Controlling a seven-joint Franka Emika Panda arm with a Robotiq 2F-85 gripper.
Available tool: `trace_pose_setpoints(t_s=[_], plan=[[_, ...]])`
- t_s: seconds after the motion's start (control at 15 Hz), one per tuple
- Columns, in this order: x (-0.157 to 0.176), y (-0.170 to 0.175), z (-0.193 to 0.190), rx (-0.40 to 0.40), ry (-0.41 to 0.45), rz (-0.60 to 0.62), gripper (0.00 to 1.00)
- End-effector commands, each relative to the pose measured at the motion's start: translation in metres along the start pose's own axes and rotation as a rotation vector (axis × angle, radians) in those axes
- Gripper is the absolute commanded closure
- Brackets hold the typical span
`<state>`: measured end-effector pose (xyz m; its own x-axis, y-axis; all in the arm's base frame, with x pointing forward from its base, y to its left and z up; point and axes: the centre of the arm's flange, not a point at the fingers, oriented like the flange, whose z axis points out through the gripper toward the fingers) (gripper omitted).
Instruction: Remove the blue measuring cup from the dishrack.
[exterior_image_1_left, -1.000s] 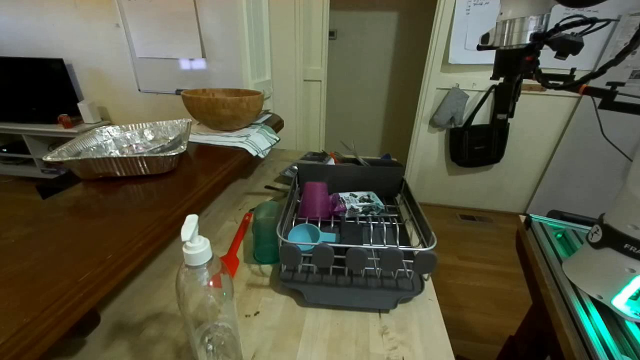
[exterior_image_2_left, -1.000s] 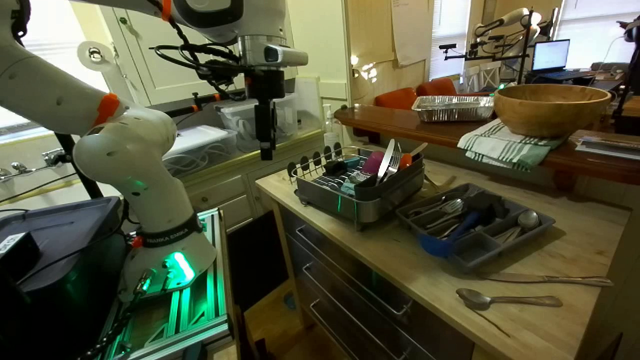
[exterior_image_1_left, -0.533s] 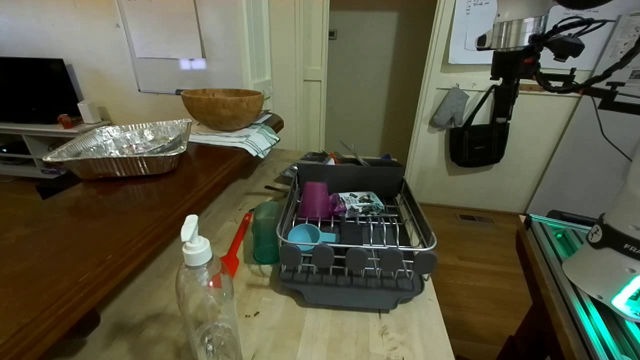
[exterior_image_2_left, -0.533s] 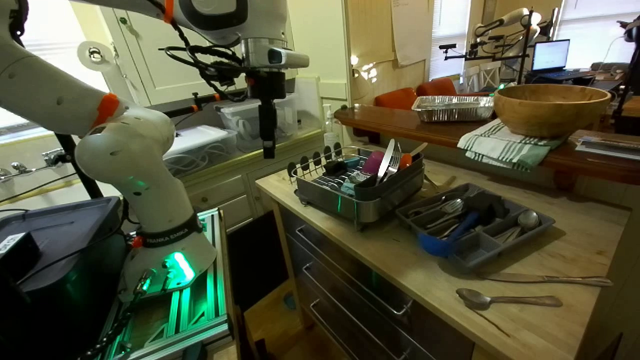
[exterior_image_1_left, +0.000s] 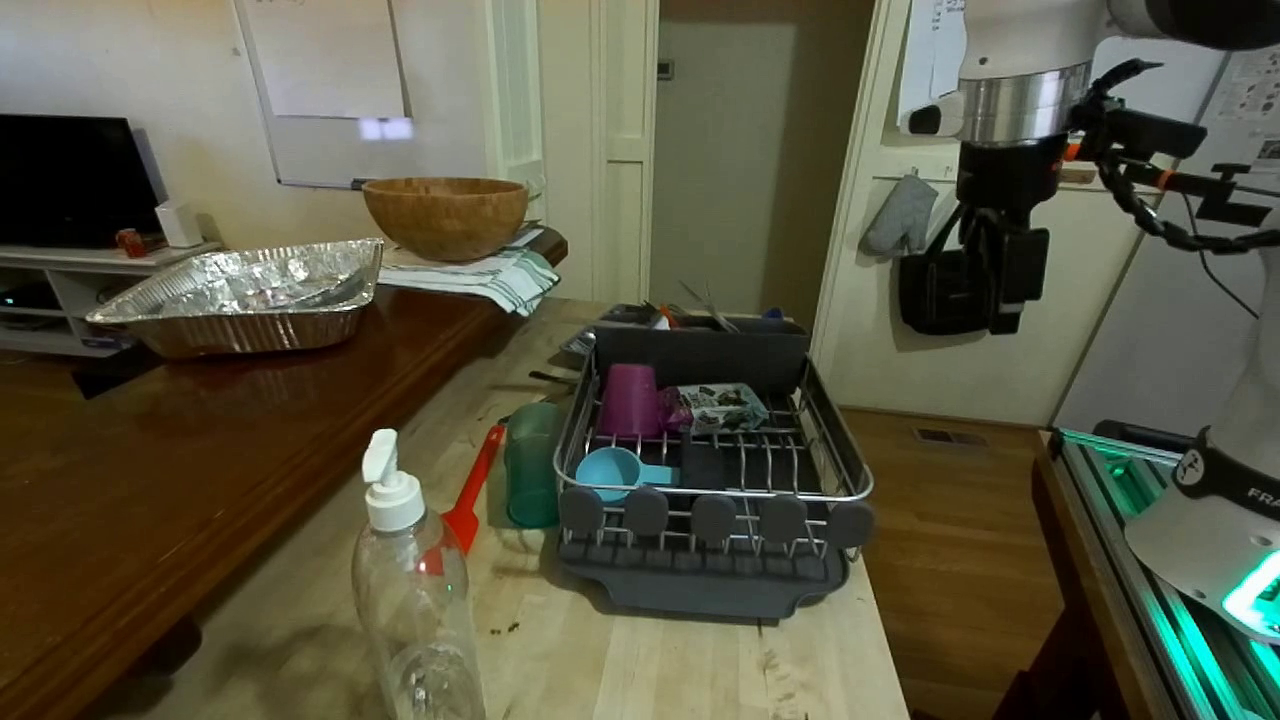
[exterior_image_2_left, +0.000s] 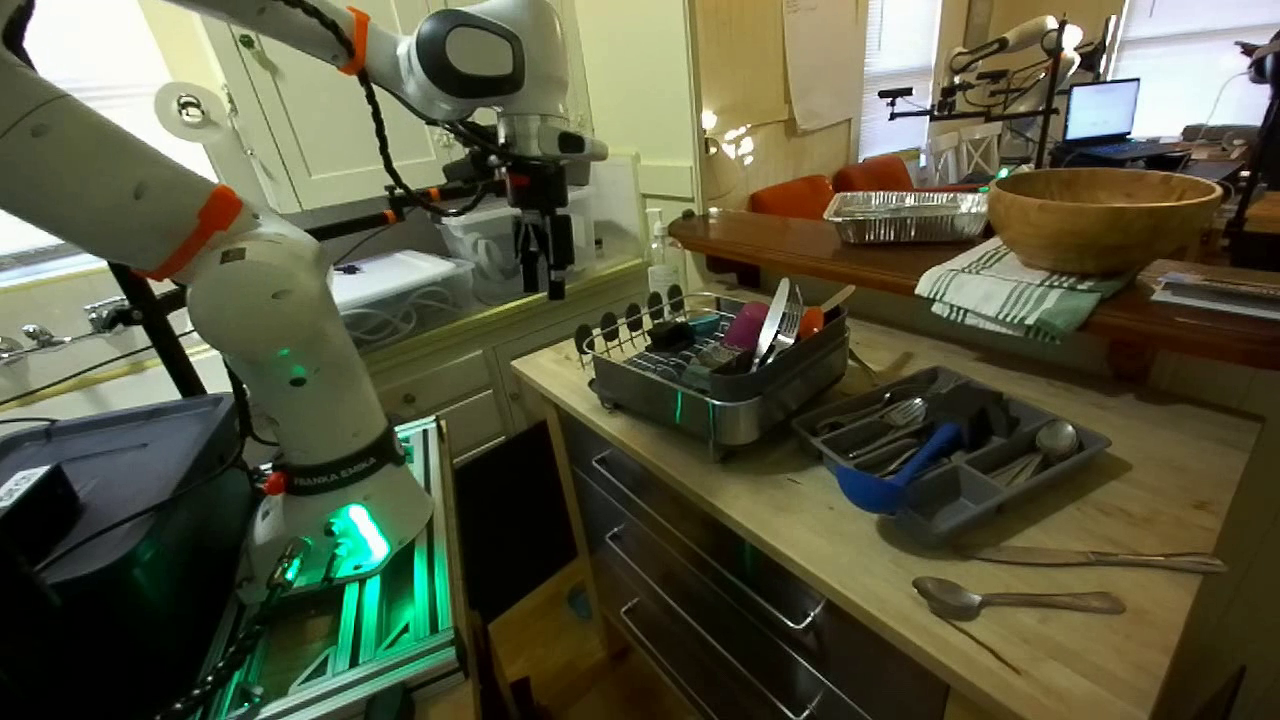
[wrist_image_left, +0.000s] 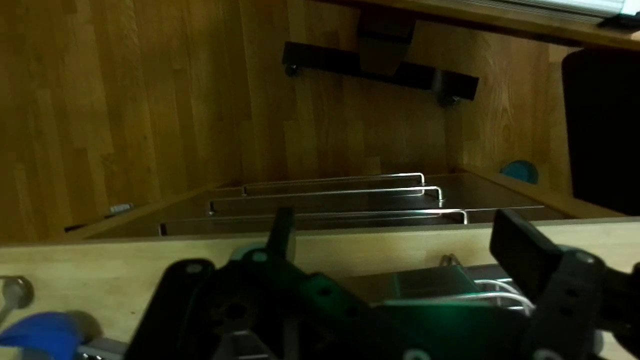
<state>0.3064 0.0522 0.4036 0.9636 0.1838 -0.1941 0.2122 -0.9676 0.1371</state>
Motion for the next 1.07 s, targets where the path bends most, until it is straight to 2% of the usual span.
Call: trace_pose_setpoints(t_s=[0.0,0.07,0.13,0.27,0.53,0.8,1.0], plan=[[0.041,-0.039,0.006,-0.023,0.015,-0.195,0.00],[0.048,-0.046,0.006,-0.027,0.018,-0.223,0.00],[0.021,-0.036,0.003,-0.029,0.030,-0.152,0.00],[0.031,-0.046,0.006,-0.033,0.024,-0.194,0.00],[0.038,-0.048,0.007,-0.029,0.014,-0.206,0.00],[0.084,-0.083,0.009,0.013,0.083,-0.205,0.00],[0.115,-0.101,0.012,0.031,0.114,-0.156,0.00]])
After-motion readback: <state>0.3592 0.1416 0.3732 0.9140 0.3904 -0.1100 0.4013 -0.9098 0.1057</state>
